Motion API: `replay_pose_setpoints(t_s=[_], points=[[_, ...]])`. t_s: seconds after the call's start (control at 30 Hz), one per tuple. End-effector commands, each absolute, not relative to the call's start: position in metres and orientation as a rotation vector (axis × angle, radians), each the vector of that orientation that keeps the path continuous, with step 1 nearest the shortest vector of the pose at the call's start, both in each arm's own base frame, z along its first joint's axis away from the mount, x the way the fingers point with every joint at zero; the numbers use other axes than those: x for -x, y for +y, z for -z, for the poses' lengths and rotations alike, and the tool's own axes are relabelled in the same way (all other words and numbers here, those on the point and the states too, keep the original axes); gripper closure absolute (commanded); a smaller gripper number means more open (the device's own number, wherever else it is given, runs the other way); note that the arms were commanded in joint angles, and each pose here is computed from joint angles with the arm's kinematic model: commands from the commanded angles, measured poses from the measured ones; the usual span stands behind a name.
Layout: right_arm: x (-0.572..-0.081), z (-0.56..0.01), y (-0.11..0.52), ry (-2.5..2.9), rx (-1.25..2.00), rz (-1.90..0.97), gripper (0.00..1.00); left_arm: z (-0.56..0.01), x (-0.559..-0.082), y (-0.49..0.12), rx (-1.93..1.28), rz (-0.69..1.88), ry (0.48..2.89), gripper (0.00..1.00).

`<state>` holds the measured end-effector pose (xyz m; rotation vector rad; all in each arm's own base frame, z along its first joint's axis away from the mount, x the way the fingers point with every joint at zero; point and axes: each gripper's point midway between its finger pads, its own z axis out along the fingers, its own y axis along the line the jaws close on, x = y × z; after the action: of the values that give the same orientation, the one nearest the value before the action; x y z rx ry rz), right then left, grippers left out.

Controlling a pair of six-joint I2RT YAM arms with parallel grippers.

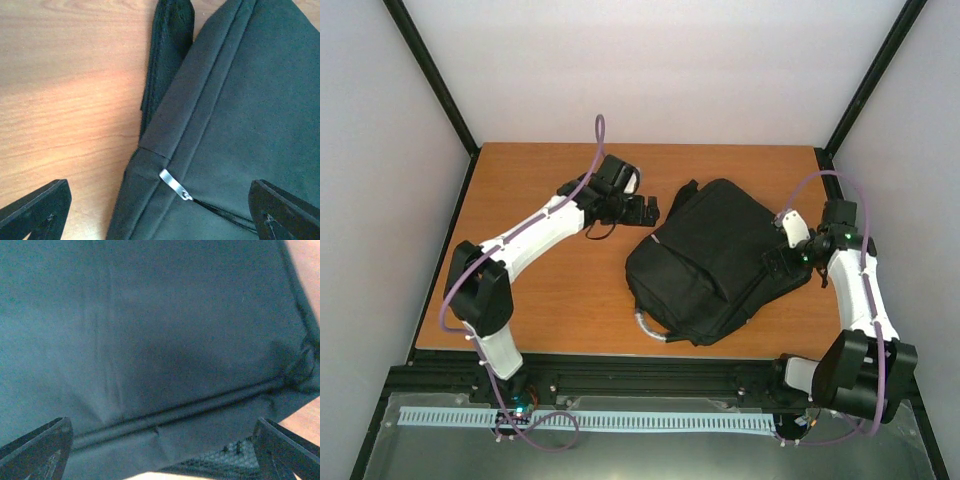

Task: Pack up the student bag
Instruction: Adjust the student bag at the center of the board.

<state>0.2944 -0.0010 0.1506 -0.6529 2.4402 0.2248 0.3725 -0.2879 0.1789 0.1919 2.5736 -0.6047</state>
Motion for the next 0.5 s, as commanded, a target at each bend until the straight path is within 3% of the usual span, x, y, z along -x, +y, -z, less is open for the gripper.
replay_pose_setpoints(t_s=[0.0,0.1,0.23,0.3,0.47], points=[[-0.28,-0.127,-0.018,2.526,0.694,-0.159,0.0,-0.197,-0.385,-0.28,-0.242,0.539,2.45,0.0],[-0.277,-0.12,-0.036,2.564,0.633,-0.115,0.0,-0.215,-0.38,-0.285,-0.275,0.606,2.374,0.0],[-0.275,-0.112,-0.052,2.602,0.549,-0.164,0.0,-0.245,-0.394,-0.222,0.016,0.301,2.231,0.0],[-0.275,-0.106,-0.057,2.629,0.502,-0.225,0.0,-0.238,-0.396,-0.202,0.133,0.186,2.25,0.0],[-0.276,-0.089,-0.072,2.699,0.426,-0.251,0.06,-0.194,-0.407,-0.204,-0.041,-0.022,2.431,0.0]])
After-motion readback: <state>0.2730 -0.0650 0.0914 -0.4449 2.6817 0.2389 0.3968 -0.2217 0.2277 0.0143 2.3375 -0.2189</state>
